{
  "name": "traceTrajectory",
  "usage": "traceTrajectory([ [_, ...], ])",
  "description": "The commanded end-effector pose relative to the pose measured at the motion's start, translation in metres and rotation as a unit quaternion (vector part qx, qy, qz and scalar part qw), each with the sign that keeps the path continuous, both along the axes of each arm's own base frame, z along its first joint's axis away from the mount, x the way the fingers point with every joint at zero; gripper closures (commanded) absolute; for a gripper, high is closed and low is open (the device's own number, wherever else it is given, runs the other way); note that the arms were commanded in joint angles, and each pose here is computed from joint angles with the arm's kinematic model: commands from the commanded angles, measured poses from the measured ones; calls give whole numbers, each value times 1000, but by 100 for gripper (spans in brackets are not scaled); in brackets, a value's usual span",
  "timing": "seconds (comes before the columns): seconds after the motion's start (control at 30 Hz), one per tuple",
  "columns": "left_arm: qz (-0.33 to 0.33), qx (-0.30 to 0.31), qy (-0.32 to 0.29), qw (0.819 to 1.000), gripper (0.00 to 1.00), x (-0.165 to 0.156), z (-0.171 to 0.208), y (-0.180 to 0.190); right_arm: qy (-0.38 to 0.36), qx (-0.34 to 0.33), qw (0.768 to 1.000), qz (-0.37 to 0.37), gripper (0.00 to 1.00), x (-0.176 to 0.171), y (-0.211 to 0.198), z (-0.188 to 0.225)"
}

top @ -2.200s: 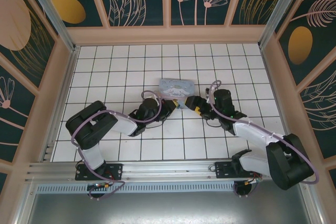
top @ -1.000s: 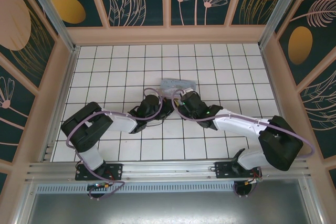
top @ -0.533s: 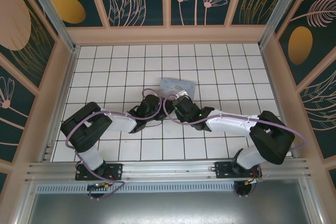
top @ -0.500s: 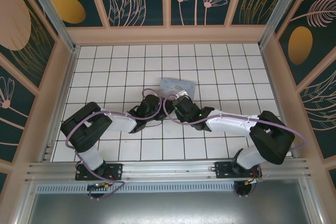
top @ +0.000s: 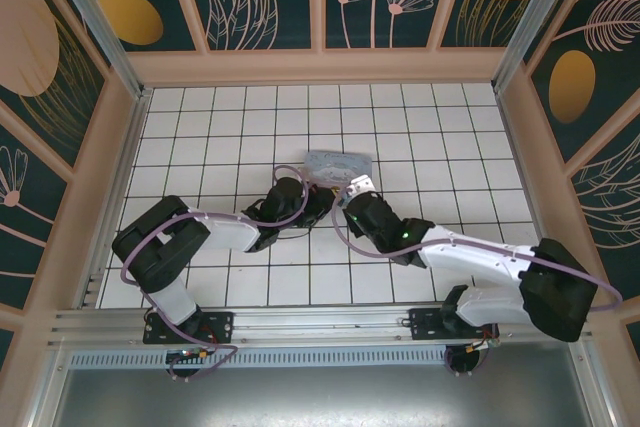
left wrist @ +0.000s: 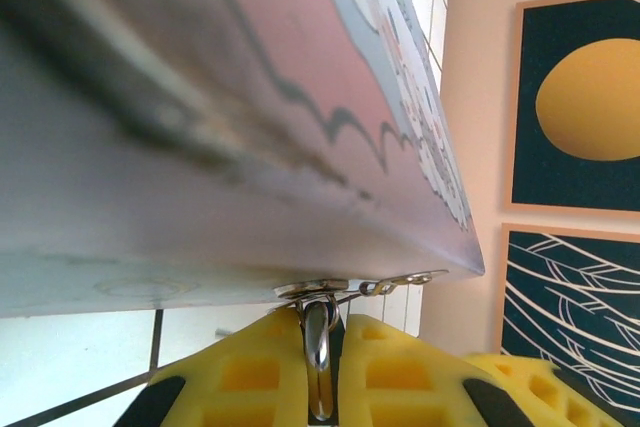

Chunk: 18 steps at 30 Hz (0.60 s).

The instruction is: Unlock the padlock with the key

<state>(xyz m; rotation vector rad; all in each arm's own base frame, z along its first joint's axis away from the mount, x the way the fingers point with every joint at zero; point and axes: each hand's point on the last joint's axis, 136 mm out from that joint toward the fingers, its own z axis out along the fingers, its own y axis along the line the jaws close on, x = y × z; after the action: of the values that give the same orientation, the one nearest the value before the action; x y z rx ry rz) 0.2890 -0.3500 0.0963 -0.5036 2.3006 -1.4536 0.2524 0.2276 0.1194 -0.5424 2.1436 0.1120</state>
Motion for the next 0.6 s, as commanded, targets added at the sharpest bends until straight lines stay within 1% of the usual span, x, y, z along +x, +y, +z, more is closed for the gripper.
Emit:
traceTrajectory([
  [0.0,-13,-36,-44,998,100,6,38,-11,-27,-8,1000,-4,55,1,-2,3],
  [0.4,-9,-27,-46,999,100,12,38,2,-33,-73,997,5,55,5,18,-17],
  [0.57,-14,-26,-49,998,100,11,41,3,-43,-88,995,1,55,10,21,-22],
])
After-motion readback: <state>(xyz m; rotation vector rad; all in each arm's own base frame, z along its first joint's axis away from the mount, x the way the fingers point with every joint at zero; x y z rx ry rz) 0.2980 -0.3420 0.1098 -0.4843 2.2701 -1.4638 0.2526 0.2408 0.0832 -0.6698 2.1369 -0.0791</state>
